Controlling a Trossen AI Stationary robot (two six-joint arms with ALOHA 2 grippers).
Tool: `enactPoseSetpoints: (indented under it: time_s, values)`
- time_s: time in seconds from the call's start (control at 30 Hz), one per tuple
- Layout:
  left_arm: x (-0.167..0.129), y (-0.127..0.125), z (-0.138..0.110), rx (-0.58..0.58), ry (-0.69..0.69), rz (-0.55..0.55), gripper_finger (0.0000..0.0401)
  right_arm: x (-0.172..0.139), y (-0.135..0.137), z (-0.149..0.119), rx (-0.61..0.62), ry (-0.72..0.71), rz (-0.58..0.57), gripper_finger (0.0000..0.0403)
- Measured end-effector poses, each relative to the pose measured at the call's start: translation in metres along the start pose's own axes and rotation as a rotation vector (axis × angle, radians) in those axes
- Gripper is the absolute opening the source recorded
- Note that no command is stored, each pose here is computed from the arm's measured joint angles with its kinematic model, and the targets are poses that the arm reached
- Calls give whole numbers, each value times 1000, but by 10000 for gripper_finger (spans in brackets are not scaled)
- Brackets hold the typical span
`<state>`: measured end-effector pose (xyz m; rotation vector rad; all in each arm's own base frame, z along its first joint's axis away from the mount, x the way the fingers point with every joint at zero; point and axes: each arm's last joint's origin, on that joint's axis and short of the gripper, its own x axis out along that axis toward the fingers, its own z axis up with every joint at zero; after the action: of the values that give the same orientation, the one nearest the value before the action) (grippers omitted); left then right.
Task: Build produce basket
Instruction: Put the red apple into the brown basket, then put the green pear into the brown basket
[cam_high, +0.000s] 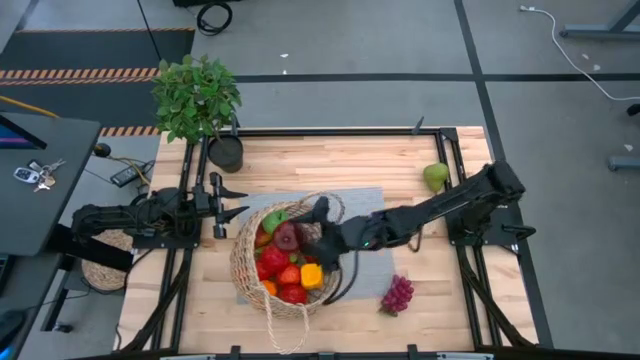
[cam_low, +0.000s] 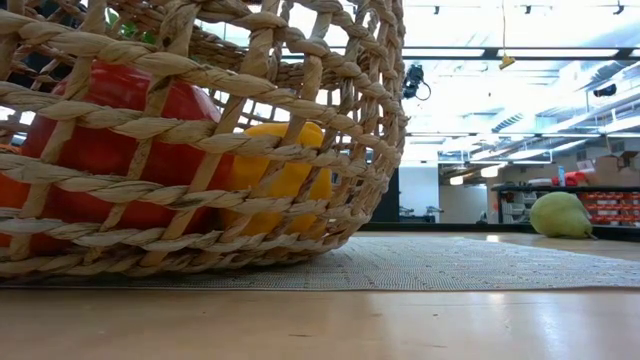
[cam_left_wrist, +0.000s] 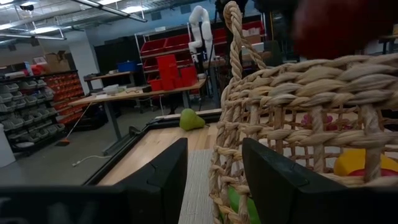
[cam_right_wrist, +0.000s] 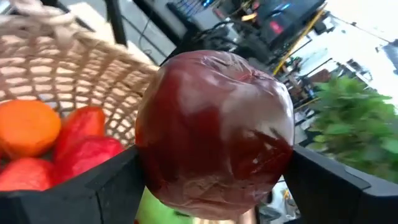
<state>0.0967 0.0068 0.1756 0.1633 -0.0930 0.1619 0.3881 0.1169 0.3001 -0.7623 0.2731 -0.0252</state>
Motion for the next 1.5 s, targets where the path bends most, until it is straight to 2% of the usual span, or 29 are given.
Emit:
enactPoseSetpoints:
  time_s: [0.17,0.37,0.53,0.63,0.8,0.9,0.97,1.1,1.2,1.33,1.43,1.5]
  values:
    - [0,0,0,0,0,1,160,32,31,-4,-4,99,47,346]
    - [0,0,0,0,0,0,160,61,52,-10,14,188,58,346]
    - [0,0,0,0,-1,0,160,72,57,-13,0,251,-7,364]
    - [0,0,0,0,0,0,160,69,50,-8,46,246,-29,390]
    - [0,0,0,0,0,0,160,46,34,13,210,202,-59,389]
    - [0,0,0,0,0,0,160,29,28,26,257,195,-103,393]
    - [0,0,0,0,0,0,160,13,24,38,264,201,-193,395]
    - [0,0,0,0,0,0,160,-29,5,64,302,227,-443,392]
    - [0,0,0,0,0,0,160,-62,-10,73,326,253,-523,383]
    - [0,0,0,0,0,0,160,-94,-39,61,518,259,-444,366]
    - [0,0,0,0,0,0,160,-106,-53,31,643,352,-390,352]
    - [0,0,0,0,0,1,160,-111,-55,10,678,427,-397,348]
